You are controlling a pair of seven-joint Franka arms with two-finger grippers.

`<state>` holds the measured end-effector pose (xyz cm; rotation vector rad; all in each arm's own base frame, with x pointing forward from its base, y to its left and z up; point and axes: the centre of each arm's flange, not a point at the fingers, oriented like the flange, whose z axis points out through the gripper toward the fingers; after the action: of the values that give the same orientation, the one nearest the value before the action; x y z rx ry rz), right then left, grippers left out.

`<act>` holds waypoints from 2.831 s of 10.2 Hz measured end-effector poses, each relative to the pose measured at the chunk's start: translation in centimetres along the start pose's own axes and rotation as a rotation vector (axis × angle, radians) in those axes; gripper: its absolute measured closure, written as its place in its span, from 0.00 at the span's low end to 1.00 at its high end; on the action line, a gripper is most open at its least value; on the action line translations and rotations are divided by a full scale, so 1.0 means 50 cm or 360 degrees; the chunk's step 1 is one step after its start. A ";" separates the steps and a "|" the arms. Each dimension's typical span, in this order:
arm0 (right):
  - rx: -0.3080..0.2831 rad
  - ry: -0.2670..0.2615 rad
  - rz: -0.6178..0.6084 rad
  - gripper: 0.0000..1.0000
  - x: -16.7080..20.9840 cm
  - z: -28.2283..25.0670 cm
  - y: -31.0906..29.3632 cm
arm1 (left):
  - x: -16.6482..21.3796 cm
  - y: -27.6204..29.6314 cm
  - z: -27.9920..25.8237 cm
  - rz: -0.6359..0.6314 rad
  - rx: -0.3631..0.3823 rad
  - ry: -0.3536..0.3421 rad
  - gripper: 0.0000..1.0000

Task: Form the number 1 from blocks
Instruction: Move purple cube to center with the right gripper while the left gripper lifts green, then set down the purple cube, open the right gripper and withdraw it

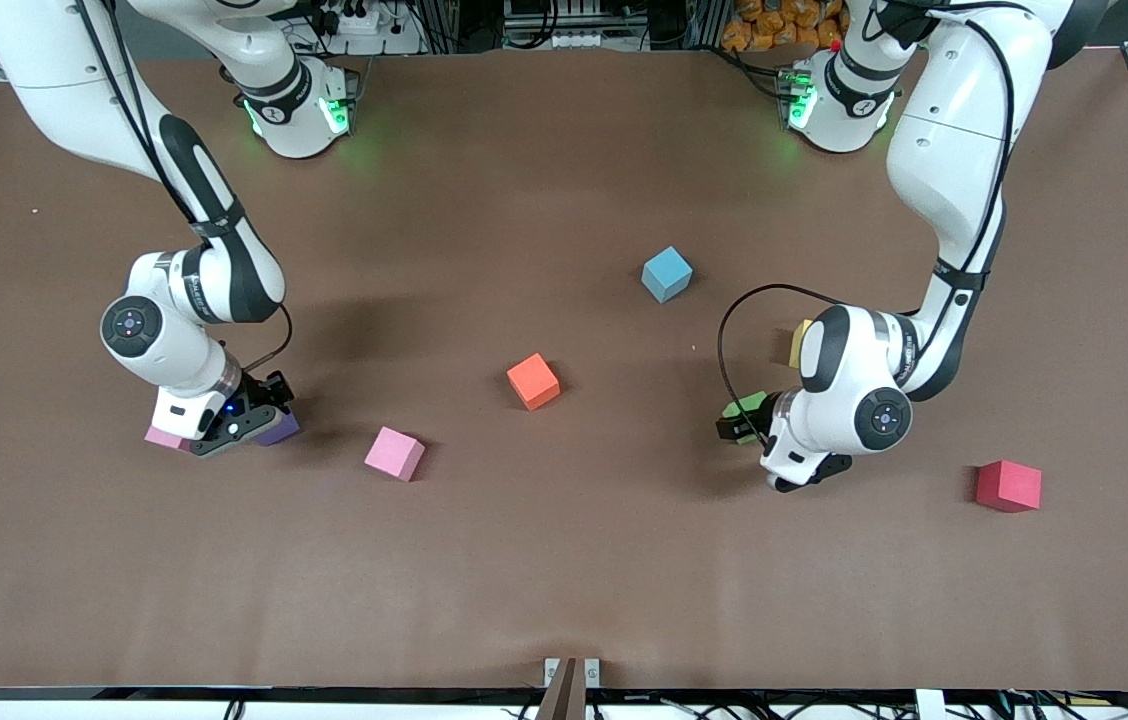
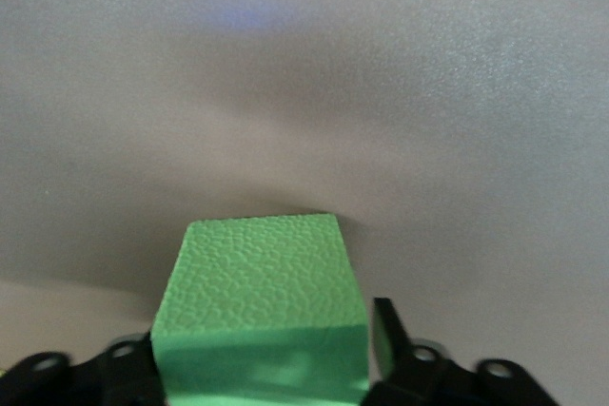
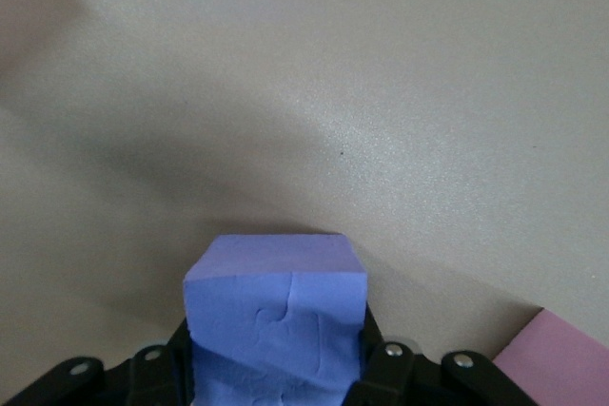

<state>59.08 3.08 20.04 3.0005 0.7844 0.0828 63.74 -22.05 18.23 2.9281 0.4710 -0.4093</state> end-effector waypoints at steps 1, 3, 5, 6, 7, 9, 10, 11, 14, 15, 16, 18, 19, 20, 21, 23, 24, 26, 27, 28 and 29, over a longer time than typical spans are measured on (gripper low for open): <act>0.0000 0.0000 -0.0001 0.37 0.000 0.000 -0.001 | 0.000 0.002 -0.005 0.0001 -0.0004 0.0005 0.36; 0.0016 -0.0027 0.0077 0.37 0.009 -0.004 -0.028 | -0.006 0.017 -0.040 0.0002 -0.0018 0.0025 0.39; 0.0041 -0.0109 0.0306 0.37 0.047 -0.041 -0.140 | -0.040 0.053 -0.132 -0.0015 -0.0004 0.0089 0.39; 0.0042 -0.0140 0.0412 0.38 0.066 -0.072 -0.211 | -0.077 0.082 -0.184 -0.0047 0.0034 0.0138 0.39; 0.0036 -0.0159 0.0510 0.40 0.083 -0.107 -0.290 | -0.123 0.114 -0.231 -0.0071 0.0062 0.0179 0.39; 0.0022 -0.0138 0.0702 0.41 0.101 -0.167 -0.454 | -0.174 0.137 -0.300 -0.0042 0.0075 0.0223 0.39; 0.0021 -0.0122 0.0756 0.41 0.101 -0.185 -0.539 | -0.184 0.132 -0.327 0.0026 0.0096 0.0249 0.39; 0.0025 -0.0117 0.0778 0.41 0.090 -0.197 -0.619 | -0.192 0.127 -0.351 0.0141 0.0128 0.0271 0.39; 0.0086 -0.0145 0.0764 0.41 0.033 -0.217 -0.834 | -0.218 0.109 -0.391 0.0458 0.0219 0.0230 0.39; 0.0088 -0.0154 0.0753 0.41 0.006 -0.219 -0.904 | -0.225 0.098 -0.401 0.0500 0.0246 0.0204 0.39; 0.0084 -0.0158 0.0740 0.41 -0.025 -0.216 -0.969 | -0.232 0.087 -0.410 0.0520 0.0262 0.0184 0.40; 0.0092 -0.0139 0.0782 0.41 -0.092 -0.200 -1.068 | -0.244 0.069 -0.419 0.0531 0.0272 0.0175 0.40; 0.0101 -0.0125 0.0843 0.41 -0.118 -0.185 -1.101 | -0.248 0.065 -0.416 0.0530 0.0277 0.0168 0.40; 0.0106 -0.0117 0.0898 0.41 -0.136 -0.165 -1.125 | -0.251 0.062 -0.410 0.0531 0.0283 0.0158 0.40; 0.0097 -0.0123 0.0919 0.41 -0.149 -0.140 -1.141 | -0.256 0.060 -0.402 0.0534 0.0292 0.0145 0.40; 0.0062 -0.0146 0.0906 0.41 -0.169 -0.091 -1.160 | -0.281 0.065 -0.379 0.0563 0.0314 0.0110 0.40; 0.0056 -0.0150 0.0897 0.41 -0.175 -0.082 -1.166 | -0.300 0.074 -0.368 0.0590 0.0323 0.0094 0.40; 0.0057 -0.0149 0.0883 0.41 -0.180 -0.083 -1.175 | -0.349 0.111 -0.338 0.0647 0.0339 0.0058 0.40; 0.0055 -0.0151 0.0878 0.41 -0.182 -0.081 -1.177 | -0.378 0.134 -0.319 0.0644 0.0343 0.0039 0.40; 0.0052 -0.0153 0.0875 0.41 -0.184 -0.078 -1.179 | -0.404 0.154 -0.298 0.0636 0.0352 0.0018 0.40; 0.0051 -0.0153 0.0873 0.41 -0.185 -0.078 -1.179 | -0.422 0.168 -0.281 0.0629 0.0360 0.0002 0.40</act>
<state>22.04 50.05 20.52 3.1241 -0.0604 -0.0591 50.62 -33.37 38.58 3.1296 -0.1693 -0.4286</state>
